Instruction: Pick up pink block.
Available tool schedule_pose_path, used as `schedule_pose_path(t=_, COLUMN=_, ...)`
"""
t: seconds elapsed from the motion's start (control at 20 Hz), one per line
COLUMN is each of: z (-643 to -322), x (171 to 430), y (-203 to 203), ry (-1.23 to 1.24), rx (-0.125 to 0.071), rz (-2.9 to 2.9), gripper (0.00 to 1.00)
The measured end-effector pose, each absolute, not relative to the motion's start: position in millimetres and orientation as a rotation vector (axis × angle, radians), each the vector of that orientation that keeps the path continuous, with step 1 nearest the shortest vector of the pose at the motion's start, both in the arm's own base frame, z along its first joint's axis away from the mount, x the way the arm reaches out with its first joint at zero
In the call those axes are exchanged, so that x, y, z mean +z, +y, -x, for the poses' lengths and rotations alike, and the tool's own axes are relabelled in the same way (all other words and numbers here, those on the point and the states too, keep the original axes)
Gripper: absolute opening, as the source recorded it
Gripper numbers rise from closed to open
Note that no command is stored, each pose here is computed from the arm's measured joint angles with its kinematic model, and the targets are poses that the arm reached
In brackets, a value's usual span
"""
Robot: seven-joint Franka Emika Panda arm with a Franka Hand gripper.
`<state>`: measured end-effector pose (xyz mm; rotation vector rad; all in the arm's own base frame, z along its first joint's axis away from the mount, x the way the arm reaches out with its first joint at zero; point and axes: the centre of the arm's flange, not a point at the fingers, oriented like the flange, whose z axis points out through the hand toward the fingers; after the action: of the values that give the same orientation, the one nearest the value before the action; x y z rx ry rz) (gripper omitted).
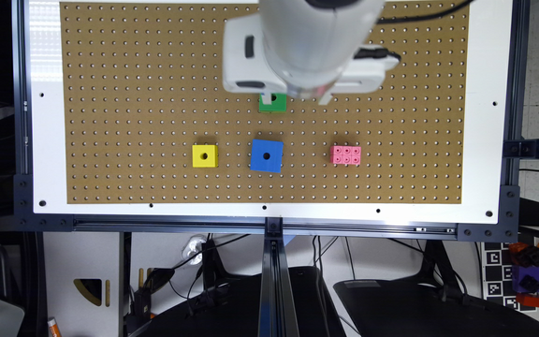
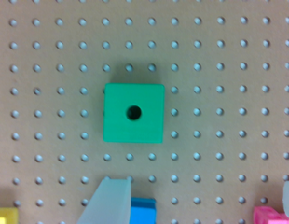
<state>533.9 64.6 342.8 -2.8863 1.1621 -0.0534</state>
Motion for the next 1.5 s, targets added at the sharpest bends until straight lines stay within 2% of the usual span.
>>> schedule_pose_path(t=0.2, z=-547.9, x=338.0, y=76.3, ry=1.157, rx=-0.048, rz=2.879, gripper=1.00)
schedule_pose_path(t=0.4, z=-550.7, x=340.6, y=84.5, ry=1.149, rx=-0.055, rz=2.875, gripper=1.00)
schedule_pose_path(t=0.65, z=-556.5, x=344.1, y=125.6, ry=1.143, rx=-0.061, rz=2.855, gripper=1.00)
schedule_pose_path(t=0.9, z=-569.6, x=339.4, y=156.8, ry=1.134, rx=-0.047, rz=2.834, gripper=1.00)
schedule_pose_path(t=1.2, z=-576.4, x=336.9, y=161.1, ry=1.131, rx=-0.042, rz=2.829, gripper=1.00)
schedule_pose_path(t=1.35, z=-578.0, x=313.9, y=161.5, ry=1.131, rx=-0.011, rz=2.837, gripper=1.00)
schedule_pose_path(t=1.5, z=-582.2, x=291.0, y=162.4, ry=1.128, rx=0.001, rz=2.837, gripper=1.00)
